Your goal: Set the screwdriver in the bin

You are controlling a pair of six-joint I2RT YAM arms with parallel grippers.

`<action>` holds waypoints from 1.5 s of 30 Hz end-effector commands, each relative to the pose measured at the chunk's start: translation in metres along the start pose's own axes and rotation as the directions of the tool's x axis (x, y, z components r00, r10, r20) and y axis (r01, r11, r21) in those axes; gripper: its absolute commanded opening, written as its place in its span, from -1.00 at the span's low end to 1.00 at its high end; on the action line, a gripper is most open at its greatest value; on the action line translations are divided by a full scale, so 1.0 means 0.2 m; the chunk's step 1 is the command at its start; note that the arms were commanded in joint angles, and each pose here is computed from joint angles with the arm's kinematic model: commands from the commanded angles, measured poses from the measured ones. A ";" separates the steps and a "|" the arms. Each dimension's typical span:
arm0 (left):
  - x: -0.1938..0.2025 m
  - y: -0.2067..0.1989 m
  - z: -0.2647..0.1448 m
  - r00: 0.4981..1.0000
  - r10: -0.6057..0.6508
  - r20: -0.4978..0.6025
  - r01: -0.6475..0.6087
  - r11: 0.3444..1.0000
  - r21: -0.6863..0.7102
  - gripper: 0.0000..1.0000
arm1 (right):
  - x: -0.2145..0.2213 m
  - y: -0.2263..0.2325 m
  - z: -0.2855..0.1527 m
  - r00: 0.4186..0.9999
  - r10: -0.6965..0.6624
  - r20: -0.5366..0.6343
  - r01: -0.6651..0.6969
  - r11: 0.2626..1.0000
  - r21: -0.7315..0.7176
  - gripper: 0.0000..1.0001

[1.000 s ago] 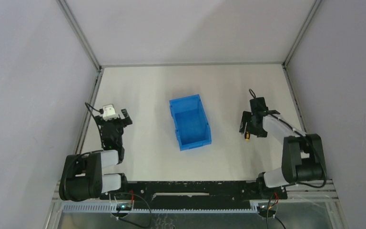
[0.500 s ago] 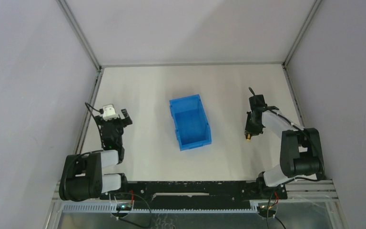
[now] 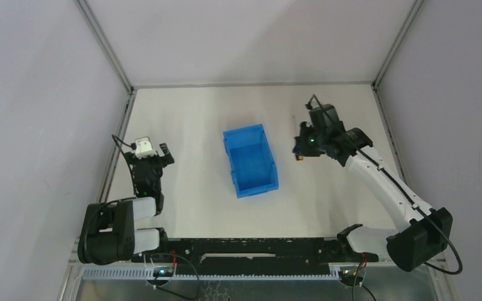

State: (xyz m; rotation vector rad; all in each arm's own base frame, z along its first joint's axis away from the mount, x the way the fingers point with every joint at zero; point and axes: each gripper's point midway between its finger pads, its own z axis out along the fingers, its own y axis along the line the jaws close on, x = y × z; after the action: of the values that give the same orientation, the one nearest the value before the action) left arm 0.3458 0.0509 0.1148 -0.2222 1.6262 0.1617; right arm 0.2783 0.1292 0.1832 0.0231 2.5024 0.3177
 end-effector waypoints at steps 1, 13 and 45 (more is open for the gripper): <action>-0.10 -0.01 0.03 0.998 0.008 0.061 -0.009 1.000 0.003 1.00 | -0.01 0.40 -0.15 0.995 -0.090 0.034 0.095 0.975 -0.200 -0.73; -0.10 -0.01 0.03 0.998 0.008 0.061 -0.009 1.000 0.004 1.00 | 0.10 0.73 0.09 0.987 -0.157 0.021 0.159 0.975 -0.157 -0.66; -0.10 -0.01 0.03 0.998 0.008 0.061 -0.009 1.000 0.004 1.00 | 0.26 0.82 0.52 0.970 -0.243 -0.022 0.244 0.963 0.114 0.09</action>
State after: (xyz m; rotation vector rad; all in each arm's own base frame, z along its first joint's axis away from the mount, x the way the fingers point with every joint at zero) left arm 0.3458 0.0509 0.1148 -0.2222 1.6262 0.1617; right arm 0.2710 0.3022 0.0405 -0.2459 2.6462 -0.0163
